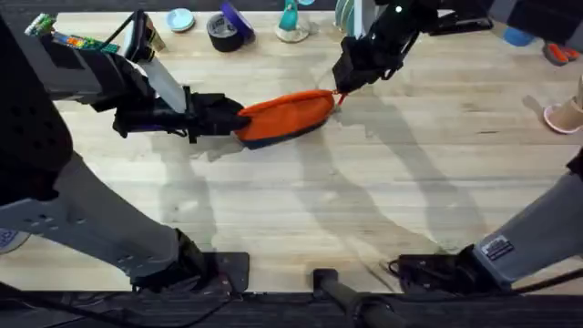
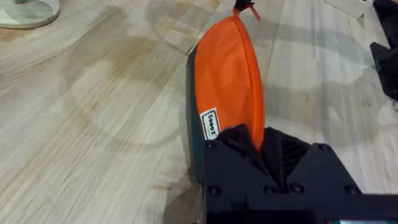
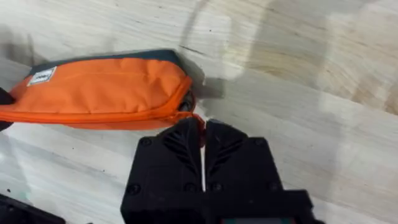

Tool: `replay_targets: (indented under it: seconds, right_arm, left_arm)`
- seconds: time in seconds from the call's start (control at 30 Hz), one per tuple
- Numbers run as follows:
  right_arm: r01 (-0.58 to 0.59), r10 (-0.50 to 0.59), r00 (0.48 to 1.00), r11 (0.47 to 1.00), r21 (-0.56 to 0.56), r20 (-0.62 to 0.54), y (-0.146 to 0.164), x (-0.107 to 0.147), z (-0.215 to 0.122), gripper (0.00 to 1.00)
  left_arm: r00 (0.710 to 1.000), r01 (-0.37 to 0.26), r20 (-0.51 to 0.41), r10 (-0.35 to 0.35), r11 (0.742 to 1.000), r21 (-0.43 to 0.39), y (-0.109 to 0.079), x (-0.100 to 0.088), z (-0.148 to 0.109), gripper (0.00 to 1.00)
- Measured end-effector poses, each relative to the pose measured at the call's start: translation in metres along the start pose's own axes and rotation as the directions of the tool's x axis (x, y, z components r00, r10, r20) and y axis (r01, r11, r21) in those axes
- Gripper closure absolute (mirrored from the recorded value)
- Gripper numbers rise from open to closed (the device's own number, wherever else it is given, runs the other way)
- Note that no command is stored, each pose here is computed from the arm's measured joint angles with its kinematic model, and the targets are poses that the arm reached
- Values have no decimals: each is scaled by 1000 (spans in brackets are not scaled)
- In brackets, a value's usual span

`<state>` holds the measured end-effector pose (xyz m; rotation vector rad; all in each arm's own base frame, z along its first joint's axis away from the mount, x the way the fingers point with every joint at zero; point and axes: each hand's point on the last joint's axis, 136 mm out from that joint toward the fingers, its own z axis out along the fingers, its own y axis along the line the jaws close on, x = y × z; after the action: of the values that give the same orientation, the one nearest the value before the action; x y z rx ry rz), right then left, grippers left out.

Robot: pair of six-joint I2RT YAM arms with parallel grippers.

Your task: Unzip the bag, pick up the pens from the table one at a time and place them inside, then zip the bag closed.

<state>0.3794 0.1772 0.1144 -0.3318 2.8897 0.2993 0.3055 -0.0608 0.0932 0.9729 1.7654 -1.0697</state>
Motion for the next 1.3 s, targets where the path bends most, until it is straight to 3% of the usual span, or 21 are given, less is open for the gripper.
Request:
replay_targets:
  seconds: [0.23, 0.53, 1.03, 1.3]
  right_arm:
    - [-8, 8, 1000, 1000, 16, -11, -5, 3, 0, 970]
    - [-43, 46, 999, 990, 138, -14, -44, 3, -6, 972]
    - [-27, 26, 1000, 989, 144, 4, -36, -10, -50, 970]
    - [67, -68, 997, 998, 6, 31, -7, -21, -76, 969]
  left_arm:
    - [1000, 1, -1, -1, 1000, 0, 0, 0, 0, 959]
    - [1000, -1, -1, 1, 1000, -2, 0, 0, -1, 959]
    - [1000, -1, -2, 1, 1000, -2, 0, 0, -1, 960]
    - [1000, -1, -2, 1, 1000, -2, 0, 0, -1, 959]
